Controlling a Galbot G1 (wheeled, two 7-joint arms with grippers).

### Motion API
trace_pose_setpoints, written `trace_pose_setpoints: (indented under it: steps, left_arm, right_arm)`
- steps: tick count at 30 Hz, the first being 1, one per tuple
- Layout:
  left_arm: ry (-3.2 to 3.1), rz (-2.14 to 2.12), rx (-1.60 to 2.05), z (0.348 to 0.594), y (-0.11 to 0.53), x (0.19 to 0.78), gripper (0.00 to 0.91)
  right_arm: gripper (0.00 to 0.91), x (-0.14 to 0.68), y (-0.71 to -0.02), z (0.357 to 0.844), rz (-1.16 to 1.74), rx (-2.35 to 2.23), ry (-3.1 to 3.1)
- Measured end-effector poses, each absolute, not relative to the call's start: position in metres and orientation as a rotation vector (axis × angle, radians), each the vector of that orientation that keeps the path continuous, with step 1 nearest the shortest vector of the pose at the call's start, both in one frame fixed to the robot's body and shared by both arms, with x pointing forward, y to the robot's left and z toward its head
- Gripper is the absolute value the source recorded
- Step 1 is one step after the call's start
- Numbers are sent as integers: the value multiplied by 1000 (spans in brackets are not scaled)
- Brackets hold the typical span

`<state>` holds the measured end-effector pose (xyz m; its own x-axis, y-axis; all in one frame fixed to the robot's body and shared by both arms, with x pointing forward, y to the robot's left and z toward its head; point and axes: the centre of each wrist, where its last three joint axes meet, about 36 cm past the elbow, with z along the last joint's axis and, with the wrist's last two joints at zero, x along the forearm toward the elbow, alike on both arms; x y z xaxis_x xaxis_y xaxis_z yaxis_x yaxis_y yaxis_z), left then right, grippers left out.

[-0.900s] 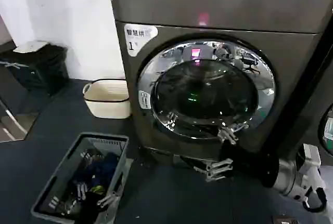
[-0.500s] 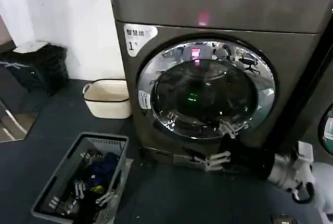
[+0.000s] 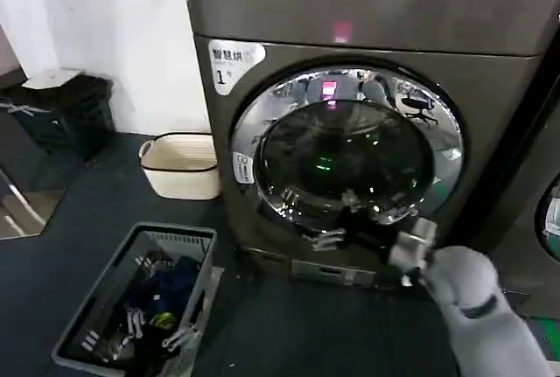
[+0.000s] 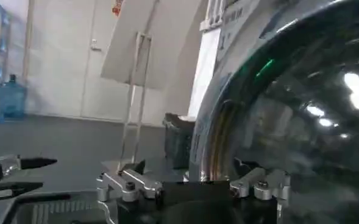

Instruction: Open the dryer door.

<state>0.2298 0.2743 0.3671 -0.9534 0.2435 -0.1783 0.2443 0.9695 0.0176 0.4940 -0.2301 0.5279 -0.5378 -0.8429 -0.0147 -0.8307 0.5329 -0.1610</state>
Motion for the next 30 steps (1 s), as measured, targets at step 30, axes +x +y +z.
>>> trace_pose_setpoints:
  steps: [30]
  left_arm:
    - [2929,1,352,368,272,227,907]
  right_arm:
    - [907,566,-160,519,-176,-1507,2696]
